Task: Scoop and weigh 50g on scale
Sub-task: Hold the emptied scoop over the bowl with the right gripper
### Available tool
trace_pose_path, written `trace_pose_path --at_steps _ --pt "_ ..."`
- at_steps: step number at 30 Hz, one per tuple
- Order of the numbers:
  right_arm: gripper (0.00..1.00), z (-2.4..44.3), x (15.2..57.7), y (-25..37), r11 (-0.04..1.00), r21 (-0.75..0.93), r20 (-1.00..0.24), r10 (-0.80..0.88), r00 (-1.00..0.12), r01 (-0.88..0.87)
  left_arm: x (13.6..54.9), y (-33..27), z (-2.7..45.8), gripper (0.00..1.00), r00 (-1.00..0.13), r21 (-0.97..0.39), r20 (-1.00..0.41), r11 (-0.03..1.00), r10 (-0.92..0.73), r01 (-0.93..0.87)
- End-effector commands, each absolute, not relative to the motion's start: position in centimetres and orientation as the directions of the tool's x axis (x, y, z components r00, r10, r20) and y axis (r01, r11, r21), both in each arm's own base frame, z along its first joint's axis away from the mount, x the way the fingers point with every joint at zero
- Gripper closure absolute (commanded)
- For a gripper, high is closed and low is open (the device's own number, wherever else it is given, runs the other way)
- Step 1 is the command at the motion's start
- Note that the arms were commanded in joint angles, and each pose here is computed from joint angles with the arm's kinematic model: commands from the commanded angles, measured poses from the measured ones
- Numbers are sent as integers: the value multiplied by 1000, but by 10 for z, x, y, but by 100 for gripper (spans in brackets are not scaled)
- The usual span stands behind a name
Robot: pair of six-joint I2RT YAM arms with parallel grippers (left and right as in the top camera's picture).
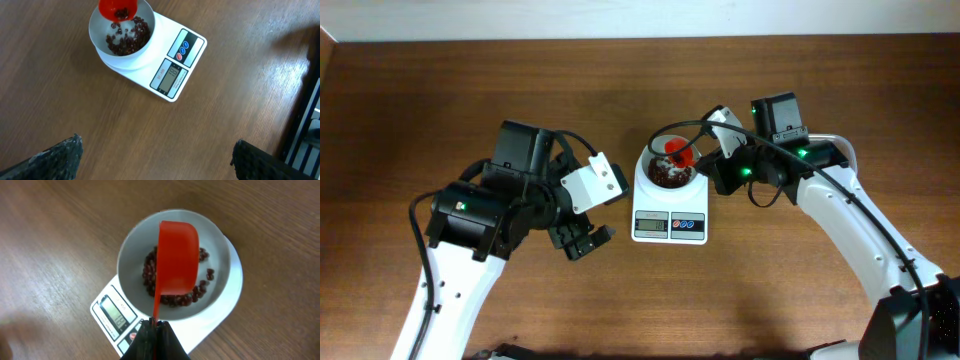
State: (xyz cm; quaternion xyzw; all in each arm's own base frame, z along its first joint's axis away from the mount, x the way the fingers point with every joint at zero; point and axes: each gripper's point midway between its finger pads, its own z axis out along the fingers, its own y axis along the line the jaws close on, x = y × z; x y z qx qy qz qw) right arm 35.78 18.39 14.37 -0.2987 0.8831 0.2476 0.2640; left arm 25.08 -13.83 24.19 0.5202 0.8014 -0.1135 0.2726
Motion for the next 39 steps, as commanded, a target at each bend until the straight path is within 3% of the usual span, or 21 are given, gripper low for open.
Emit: trace_pose_path --at_steps 1,3,7,11,15,19,23,26,30,31,34,35,37,39 --pt "96 158 352 190 674 297 -636 -389 -666 -677 251 -140 249 1 -283 117 -570 417 771 901" --pt "96 163 347 199 612 306 -666 -410 -623 -730 251 -140 249 1 -283 117 -570 417 771 901" --pt "96 152 357 181 711 240 -623 -409 -666 -661 251 -140 249 1 -283 117 -570 417 771 901" --pt "96 163 342 200 588 309 -668 -425 -611 -747 251 -140 249 1 -283 117 -570 417 771 901" --pt "96 151 358 180 706 222 -627 -425 -653 -672 251 -140 249 1 -283 117 -570 417 771 901" --pt "96 158 345 194 622 283 -651 -434 -622 -730 251 -140 249 1 -283 117 -570 417 771 901" --pt "96 148 358 174 730 210 -609 -423 -671 -650 251 -140 249 1 -283 117 -570 417 771 901" --pt "96 158 343 195 601 278 -655 -452 -605 -749 251 -140 249 1 -283 117 -570 417 771 901" --pt "96 148 361 174 726 190 -618 -435 -655 -661 251 -140 249 1 -283 117 -570 417 771 901" --pt "96 149 359 176 717 203 -619 -434 -655 -667 251 -140 249 1 -283 117 -570 417 771 901" --pt "96 164 341 202 555 278 -686 -457 -566 -784 251 -140 249 1 -283 117 -570 417 771 901" --pt "96 164 343 202 552 263 -693 -463 -553 -791 251 -140 249 1 -283 117 -570 417 771 901" --pt "96 153 360 181 682 191 -647 -453 -613 -706 251 -140 249 1 -283 117 -570 417 771 901" --pt "96 150 358 178 705 201 -626 -442 -643 -680 251 -140 249 1 -283 117 -570 417 771 901"
